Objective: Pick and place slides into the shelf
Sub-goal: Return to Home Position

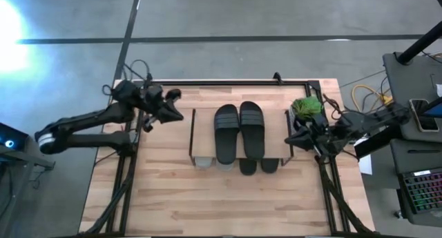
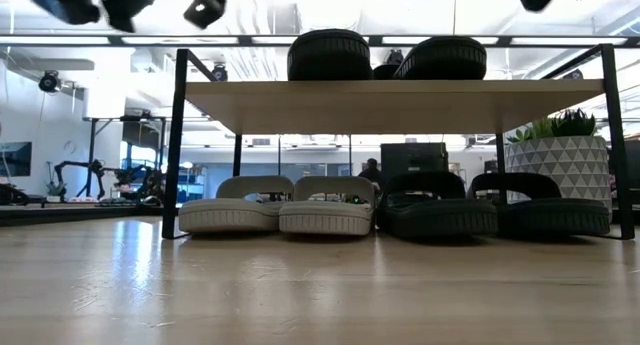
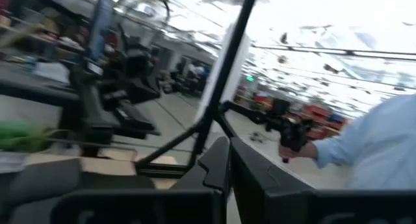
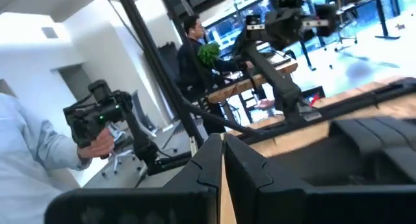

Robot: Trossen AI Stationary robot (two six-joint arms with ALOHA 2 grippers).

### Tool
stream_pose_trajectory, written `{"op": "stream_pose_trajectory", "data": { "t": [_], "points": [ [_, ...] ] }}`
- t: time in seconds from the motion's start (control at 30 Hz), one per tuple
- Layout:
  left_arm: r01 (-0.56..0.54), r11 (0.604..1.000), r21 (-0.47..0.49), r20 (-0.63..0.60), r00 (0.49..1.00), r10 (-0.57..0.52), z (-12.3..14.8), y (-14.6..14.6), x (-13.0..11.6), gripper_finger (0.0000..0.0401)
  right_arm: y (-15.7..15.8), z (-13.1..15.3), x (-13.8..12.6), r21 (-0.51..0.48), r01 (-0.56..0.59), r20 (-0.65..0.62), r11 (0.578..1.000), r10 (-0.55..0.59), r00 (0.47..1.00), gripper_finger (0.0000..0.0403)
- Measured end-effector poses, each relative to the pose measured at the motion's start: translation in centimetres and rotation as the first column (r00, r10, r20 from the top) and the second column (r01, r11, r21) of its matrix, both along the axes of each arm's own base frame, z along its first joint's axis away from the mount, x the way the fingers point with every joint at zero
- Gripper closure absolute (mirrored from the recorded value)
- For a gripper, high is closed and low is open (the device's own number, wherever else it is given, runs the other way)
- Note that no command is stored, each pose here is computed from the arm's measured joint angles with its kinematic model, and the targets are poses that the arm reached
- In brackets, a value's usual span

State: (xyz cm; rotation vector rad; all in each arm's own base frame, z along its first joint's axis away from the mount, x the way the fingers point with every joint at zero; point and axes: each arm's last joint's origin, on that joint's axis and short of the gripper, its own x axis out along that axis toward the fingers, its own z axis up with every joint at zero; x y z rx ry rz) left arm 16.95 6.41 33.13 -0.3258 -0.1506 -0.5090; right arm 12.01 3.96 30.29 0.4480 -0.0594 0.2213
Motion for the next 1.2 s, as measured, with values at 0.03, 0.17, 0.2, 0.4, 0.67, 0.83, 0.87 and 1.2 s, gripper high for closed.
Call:
{"op": "stream_pose_trajectory", "data": {
  "t": [0.03,0.17,0.2,0.4,0.67,0.83,0.87,1.2],
  "points": [
    [-0.02,1.0,0.001,0.006,1.0,0.02,-0.2,0.0,-0.6,0.0401,-0.1,-0.5,-0.2,0.012,0.006,-0.004,1.0,-0.006,1.0,0.0392],
    [-0.101,0.994,-0.031,0.01,0.995,0.102,-1.8,-0.1,-2.9,0.0401,-0.5,-2.1,-1.0,0.045,0.022,0.011,0.999,-0.022,1.0,0.0392],
    [-0.119,0.992,-0.041,0.004,0.993,0.119,-2.4,-0.2,-3.3,0.0401,-0.5,-2.4,-1.2,0.043,0.022,0.019,0.999,-0.023,1.0,0.0392],
    [-0.204,0.971,-0.125,-0.053,0.979,0.199,-6.8,-0.7,-4.9,0.0401,-1.0,-4.1,-2.4,0.007,0.04,0.11,0.999,-0.041,0.993,0.0392],
    [-0.222,0.96,-0.168,-0.087,0.974,0.21,-11.3,-1.6,-6.4,0.0401,-1.6,-7.2,-3.9,0.04,0.056,0.175,0.998,-0.063,0.983,0.0392],
    [-0.214,0.947,-0.238,-0.155,0.971,0.18,-13.9,-2.0,-7.0,0.0401,-1.6,-8.6,-3.8,-0.008,0.079,0.178,0.997,-0.076,0.981,0.0392],
    [-0.228,0.941,-0.248,-0.201,0.963,0.18,-14.2,-2.0,-7.0,0.0401,-1.6,-8.8,-3.7,-0.005,0.087,0.17,0.996,-0.084,0.982,0.0392],
    [-0.255,0.938,-0.236,-0.345,0.924,0.164,-16.1,-2.1,-7.1,0.0401,-1.4,-11.4,-3.0,-0.008,0.096,0.092,0.995,-0.095,0.991,0.0392]
  ]
}}
